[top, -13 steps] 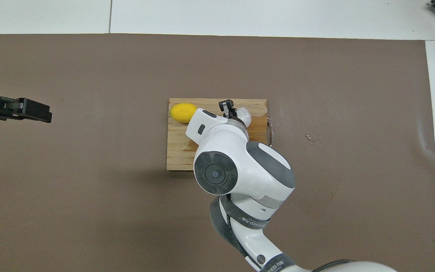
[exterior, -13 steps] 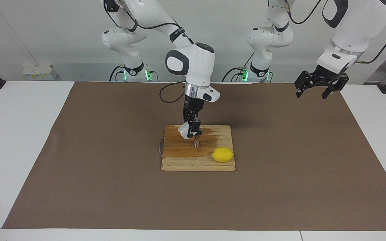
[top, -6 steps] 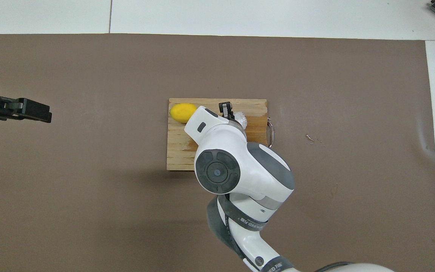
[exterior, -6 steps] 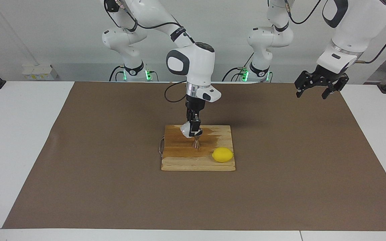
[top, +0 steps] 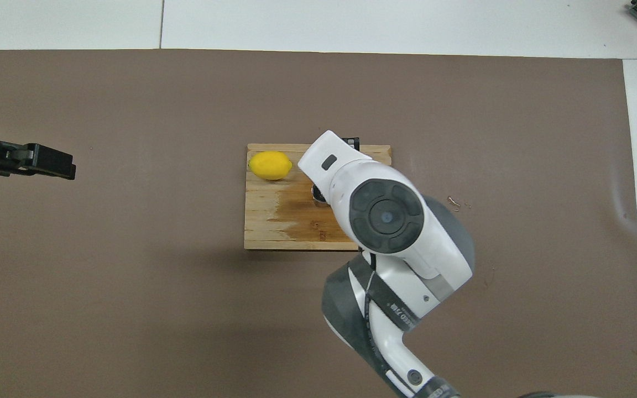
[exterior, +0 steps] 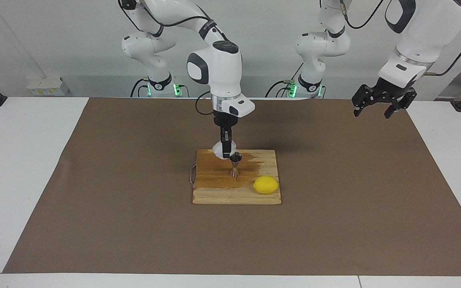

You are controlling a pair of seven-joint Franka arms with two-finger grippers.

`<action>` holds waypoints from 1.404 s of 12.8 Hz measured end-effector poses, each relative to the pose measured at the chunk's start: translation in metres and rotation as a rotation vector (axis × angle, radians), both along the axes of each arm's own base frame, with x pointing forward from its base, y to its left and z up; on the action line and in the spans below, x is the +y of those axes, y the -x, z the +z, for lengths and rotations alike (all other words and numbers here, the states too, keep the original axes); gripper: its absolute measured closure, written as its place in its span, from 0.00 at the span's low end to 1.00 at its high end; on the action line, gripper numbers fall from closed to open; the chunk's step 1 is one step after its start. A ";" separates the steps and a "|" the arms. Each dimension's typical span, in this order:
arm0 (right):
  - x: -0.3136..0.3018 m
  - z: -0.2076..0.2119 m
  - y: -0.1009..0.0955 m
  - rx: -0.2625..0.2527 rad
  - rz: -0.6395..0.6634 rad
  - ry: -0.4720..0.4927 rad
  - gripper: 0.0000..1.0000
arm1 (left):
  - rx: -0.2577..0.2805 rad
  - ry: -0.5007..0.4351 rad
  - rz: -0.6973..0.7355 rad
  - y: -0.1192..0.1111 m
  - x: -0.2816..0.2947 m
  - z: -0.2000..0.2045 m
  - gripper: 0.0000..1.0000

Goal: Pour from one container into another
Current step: 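Turn the clear cup upright and carry it back off the board, then lower the clear cup onto the table with the right gripper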

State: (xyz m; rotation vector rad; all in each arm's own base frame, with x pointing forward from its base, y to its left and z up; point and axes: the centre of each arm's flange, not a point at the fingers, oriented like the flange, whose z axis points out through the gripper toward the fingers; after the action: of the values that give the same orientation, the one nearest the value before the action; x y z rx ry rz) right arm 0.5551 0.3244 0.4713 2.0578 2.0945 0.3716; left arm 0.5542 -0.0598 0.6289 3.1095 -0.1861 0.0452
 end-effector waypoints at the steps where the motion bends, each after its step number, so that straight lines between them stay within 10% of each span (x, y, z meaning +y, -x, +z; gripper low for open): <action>1: -0.021 0.005 -0.009 0.027 0.001 -0.051 0.51 | 0.000 0.000 0.000 0.000 0.000 0.000 0.00; 7: -0.180 -0.034 -0.046 0.163 -0.029 -0.353 0.51 | 0.000 0.000 0.000 0.000 0.000 0.000 0.00; 13: -0.305 -0.122 -0.012 0.193 -0.096 -0.607 0.51 | 0.000 0.000 0.000 0.000 0.000 0.000 0.00; 18: -0.339 -0.163 0.005 0.196 -0.069 -0.628 0.51 | 0.000 0.000 0.000 0.000 0.000 0.000 0.00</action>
State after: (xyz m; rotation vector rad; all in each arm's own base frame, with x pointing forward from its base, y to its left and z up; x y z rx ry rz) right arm 0.5501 -0.0145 0.3082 2.5825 2.2030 0.9541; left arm 0.5542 -0.0598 0.6289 3.1095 -0.1861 0.0450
